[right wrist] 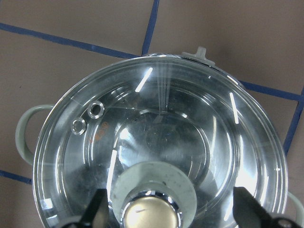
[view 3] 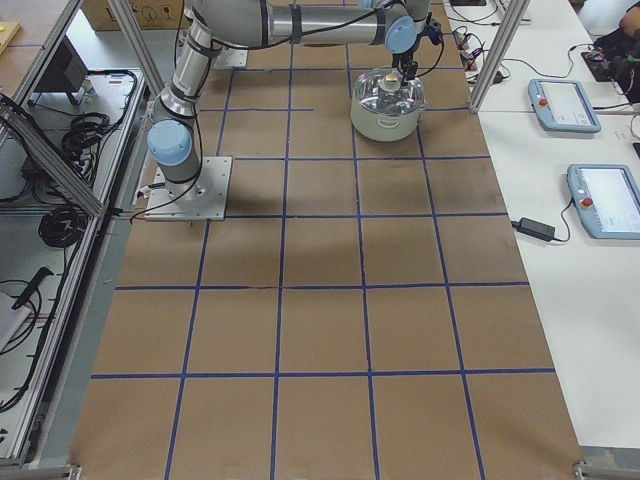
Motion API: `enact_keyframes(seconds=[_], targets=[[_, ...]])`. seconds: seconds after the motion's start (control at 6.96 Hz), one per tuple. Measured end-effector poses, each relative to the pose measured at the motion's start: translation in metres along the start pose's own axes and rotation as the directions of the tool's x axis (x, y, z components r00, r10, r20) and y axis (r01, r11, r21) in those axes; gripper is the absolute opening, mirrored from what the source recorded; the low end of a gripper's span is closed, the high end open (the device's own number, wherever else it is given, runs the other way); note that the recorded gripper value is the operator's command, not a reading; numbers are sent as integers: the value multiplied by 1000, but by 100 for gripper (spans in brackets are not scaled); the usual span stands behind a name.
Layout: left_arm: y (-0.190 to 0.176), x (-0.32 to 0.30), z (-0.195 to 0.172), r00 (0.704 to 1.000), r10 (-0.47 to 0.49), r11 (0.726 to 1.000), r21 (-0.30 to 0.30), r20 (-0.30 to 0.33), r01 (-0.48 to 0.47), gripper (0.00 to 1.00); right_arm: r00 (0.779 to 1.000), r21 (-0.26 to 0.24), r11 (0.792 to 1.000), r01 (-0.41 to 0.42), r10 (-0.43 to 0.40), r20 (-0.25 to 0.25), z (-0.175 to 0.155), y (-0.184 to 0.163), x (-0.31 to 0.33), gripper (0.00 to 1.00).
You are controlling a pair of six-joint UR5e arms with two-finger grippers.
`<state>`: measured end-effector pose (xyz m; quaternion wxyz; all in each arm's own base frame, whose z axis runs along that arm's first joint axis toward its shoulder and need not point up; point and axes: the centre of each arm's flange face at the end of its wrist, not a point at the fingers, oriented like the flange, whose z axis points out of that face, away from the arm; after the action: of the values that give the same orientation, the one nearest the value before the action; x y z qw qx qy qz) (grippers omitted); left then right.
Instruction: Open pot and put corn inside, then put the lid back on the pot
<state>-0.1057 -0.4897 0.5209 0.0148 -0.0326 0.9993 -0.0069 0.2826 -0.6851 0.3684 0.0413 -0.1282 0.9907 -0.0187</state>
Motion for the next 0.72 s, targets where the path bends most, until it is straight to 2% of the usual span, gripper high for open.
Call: enact_keyframes(seconds=[0.43,0.72], targets=[[0,0,0,1000,0,1000,0,0,0,100,1000,-10,1000,4,-4,-13,8,2,-1,88],[0,0,0,1000,0,1000,0,0,0,100,999,0,1000,-1,1,-48,12,3,0,88]])
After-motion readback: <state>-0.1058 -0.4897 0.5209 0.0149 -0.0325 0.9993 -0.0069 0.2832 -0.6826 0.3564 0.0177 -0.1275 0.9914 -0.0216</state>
